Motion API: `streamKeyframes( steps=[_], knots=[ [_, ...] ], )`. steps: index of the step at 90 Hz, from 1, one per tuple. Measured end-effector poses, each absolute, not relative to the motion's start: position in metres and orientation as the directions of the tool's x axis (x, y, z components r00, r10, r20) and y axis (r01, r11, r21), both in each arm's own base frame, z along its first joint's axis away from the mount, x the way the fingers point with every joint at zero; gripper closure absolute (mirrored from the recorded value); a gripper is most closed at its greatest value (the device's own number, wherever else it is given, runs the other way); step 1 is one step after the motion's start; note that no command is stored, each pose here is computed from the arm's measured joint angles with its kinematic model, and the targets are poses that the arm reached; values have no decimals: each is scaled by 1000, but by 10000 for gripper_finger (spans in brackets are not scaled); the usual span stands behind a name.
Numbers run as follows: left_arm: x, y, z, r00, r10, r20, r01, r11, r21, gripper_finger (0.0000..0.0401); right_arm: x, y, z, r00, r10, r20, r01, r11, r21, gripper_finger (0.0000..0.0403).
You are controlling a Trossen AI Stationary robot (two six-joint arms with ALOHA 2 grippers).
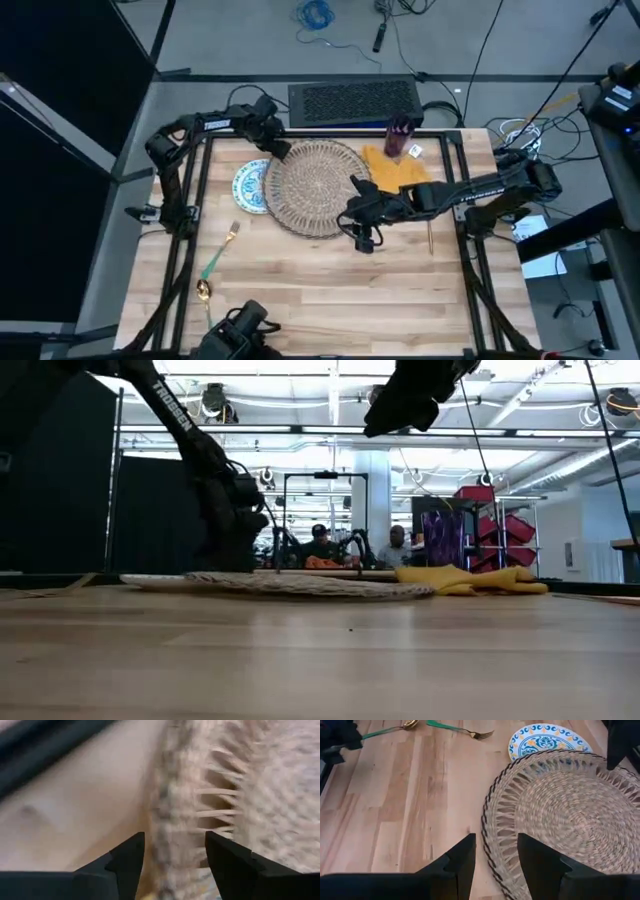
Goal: Set table place
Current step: Move the brown placemat to the bottom center of the table
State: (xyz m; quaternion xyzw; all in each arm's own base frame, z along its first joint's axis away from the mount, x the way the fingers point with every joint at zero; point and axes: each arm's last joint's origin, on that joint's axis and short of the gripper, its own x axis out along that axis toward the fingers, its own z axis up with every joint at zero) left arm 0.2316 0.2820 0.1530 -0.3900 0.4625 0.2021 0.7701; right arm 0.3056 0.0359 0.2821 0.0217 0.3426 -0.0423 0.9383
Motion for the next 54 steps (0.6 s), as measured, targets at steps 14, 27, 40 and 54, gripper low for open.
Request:
streamKeyframes(
  steps=[14,27,40,54],
  knots=[
    [236,278,153,511,-82,-856,-645,622,-444,209,306,36,282,762,-65,-645,94,995,12,270],
    [241,275,154,513,-87,-854,-620,651,-439,210,306,36,282,762,-65,-645,94,995,11,270],
    [243,273,154,514,-90,-853,-595,679,-430,249,306,36,282,761,-65,-645,94,995,11,270],
    [244,272,154,514,-91,-853,-577,698,-423,368,306,36,282,761,-65,-645,94,995,11,270]
  ],
)
